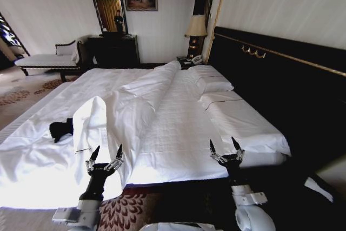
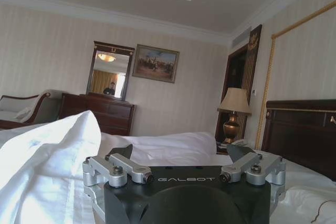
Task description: Fold the clothes on the bed.
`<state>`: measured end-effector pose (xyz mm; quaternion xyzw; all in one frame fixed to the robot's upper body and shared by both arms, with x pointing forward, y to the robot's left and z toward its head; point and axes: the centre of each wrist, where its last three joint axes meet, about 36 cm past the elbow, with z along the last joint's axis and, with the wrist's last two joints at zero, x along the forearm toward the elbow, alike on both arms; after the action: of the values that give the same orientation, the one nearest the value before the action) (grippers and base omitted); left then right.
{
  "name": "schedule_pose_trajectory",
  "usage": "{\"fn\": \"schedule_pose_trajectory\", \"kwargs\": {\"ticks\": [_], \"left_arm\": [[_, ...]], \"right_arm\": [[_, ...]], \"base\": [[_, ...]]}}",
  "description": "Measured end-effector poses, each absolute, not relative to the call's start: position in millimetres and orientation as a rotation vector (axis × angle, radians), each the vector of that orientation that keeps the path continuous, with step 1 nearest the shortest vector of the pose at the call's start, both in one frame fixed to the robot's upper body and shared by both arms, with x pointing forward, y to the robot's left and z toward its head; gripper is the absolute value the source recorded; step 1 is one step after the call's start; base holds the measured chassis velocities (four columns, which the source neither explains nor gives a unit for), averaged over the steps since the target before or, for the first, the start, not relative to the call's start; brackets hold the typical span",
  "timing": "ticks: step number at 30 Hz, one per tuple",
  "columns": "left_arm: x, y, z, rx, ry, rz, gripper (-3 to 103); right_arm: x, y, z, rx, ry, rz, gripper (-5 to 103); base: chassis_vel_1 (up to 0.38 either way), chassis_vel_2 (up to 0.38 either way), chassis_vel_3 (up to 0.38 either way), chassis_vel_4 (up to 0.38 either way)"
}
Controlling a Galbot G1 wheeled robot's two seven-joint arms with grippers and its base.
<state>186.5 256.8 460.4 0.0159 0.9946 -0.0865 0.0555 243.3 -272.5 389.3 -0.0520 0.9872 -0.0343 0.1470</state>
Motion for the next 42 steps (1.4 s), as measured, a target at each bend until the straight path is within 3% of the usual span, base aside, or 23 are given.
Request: {"fn": "schedule_pose_trajectory", "kwargs": {"ticks": [42], "left_arm": [[178.8,253.0,464.1,0.039,2.998,-0.23,100]], "right_arm": [[241.7,-272.8,389.6,-0.145,2.822,-0.1,100]], "base": [[0.023,0.027,-0.025,-0.028]]}}
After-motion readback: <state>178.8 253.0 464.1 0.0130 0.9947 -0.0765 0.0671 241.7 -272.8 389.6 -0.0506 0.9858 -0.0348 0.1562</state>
